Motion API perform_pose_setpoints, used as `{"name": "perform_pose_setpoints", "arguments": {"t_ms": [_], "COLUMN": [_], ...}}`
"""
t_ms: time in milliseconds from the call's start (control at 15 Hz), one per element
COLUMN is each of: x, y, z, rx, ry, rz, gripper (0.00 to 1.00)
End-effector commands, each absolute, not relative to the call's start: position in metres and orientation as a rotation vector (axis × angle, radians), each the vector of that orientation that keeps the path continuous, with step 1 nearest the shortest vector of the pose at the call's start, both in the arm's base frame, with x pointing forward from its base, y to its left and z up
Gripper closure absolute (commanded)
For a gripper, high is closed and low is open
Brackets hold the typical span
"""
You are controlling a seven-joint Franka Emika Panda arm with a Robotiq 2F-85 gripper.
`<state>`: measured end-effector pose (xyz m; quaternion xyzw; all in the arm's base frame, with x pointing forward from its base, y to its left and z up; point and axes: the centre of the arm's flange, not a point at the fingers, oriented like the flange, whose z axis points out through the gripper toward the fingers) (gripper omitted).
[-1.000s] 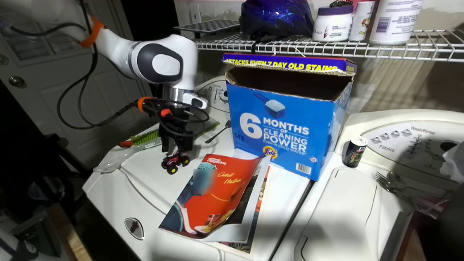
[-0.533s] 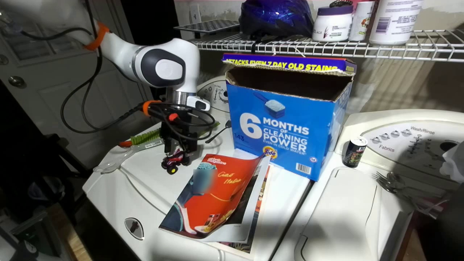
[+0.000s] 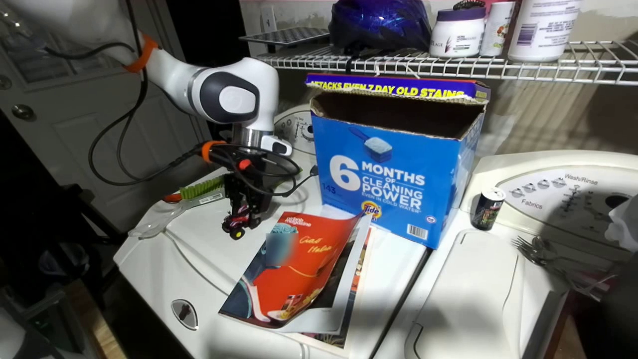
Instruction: Flip the car over.
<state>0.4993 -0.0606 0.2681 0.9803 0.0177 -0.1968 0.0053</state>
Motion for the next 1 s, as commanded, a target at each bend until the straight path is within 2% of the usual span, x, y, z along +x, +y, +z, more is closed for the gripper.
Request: {"name": "perform_pose_setpoints", "arguments": {"t_ms": [0,133,600,933], "x": [0.507,0.506,0.505,0.510], "y": [-0.067,-0.069,-0.063,-0.052], "z": [0.277,0.286,0.311,0.316], "rx": [3.081,3.071,3.040,3.001], "ry": [0.061,0.052,0.059,0.058], "rz": [-0.625,-0.614,-0.543,-0.362], "gripper": [0.69,0.73,0.73,0.73]}}
